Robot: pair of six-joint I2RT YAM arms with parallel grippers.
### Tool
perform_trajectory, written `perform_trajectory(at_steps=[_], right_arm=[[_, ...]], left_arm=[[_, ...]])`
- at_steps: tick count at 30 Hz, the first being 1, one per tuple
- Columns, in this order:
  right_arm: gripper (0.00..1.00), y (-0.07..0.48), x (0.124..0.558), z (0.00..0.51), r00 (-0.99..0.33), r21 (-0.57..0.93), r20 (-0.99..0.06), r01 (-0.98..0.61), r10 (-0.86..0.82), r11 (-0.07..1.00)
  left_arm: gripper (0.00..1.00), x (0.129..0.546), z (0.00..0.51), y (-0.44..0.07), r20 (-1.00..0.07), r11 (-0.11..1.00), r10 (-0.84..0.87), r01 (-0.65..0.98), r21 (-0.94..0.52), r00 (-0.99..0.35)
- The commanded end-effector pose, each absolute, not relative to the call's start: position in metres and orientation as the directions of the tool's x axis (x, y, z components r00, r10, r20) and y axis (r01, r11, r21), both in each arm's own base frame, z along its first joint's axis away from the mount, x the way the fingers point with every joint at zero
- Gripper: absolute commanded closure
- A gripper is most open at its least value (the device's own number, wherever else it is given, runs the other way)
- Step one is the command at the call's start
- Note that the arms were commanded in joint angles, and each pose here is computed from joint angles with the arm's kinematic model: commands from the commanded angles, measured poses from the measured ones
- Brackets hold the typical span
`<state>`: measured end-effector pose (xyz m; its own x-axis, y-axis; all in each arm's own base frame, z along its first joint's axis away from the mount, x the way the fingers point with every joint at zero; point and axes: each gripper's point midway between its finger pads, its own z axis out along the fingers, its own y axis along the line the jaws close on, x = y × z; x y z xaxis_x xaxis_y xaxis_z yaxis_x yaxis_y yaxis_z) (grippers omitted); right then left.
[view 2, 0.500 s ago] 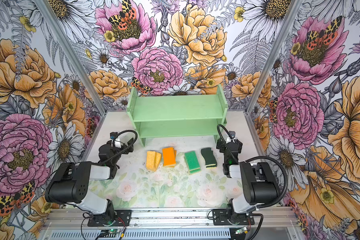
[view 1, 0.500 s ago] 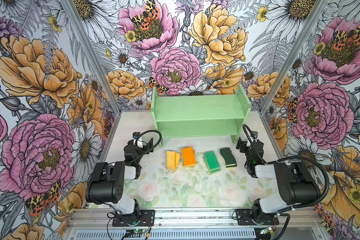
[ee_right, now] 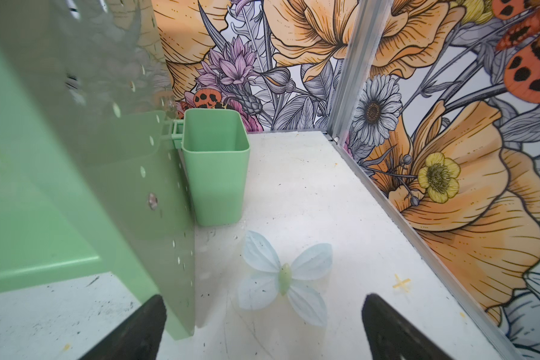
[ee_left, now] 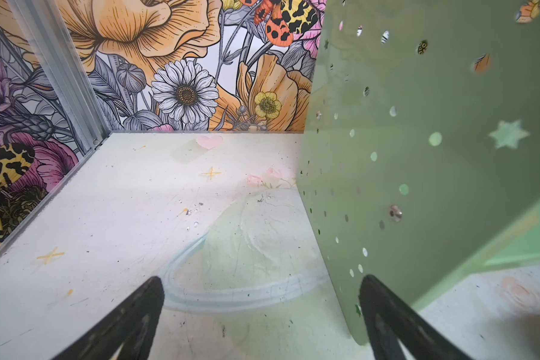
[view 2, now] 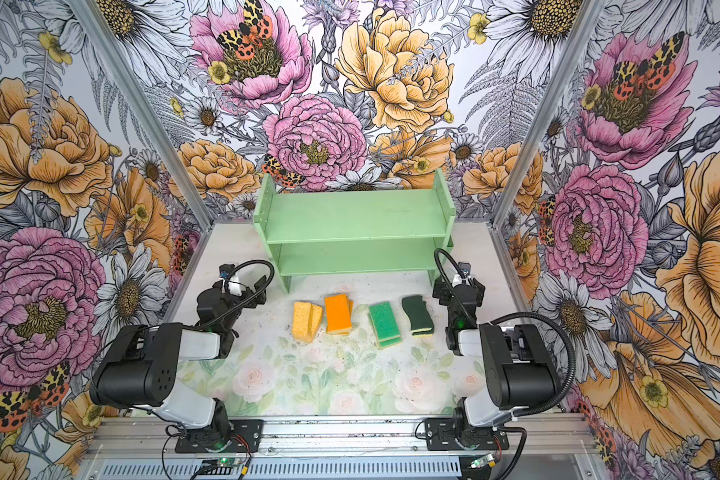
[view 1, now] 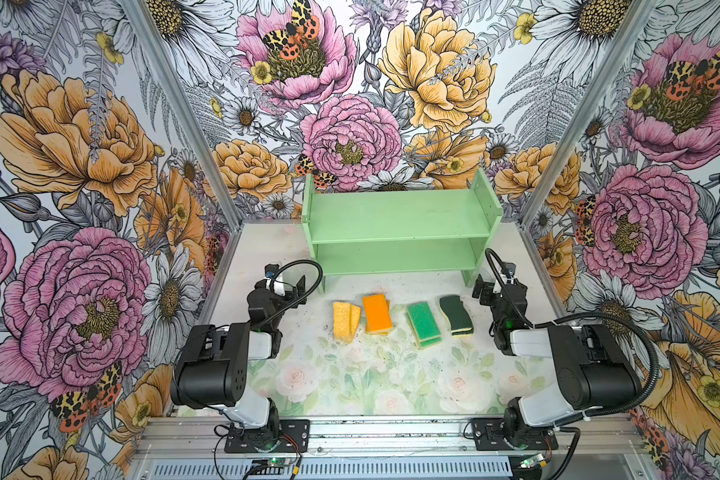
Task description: Place and organize the cleaning sponges onto the shelf
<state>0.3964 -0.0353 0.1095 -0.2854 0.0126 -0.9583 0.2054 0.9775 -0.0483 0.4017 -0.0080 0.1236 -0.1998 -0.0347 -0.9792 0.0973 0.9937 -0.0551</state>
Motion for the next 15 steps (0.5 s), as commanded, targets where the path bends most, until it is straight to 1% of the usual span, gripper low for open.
perform_trajectory(at_steps=[1,15], right_arm=[[0.0,-0.0361,0.399,0.1148,-0.26,-0.035,-0.965,0.208,0.021,0.977],[0.0,-0.0361,0.3987,0.1143,-0.261,-0.035,-0.965,0.208,0.021,0.977]], left_arm=[[0.01,0.4031,0.1311,-0.0079,-0.985,0.992,-0.027,0.114,-0.047,-0.17],[0.01,0.4032,0.1312,-0.008,-0.985,0.992,-0.027,0.115,-0.047,-0.171]])
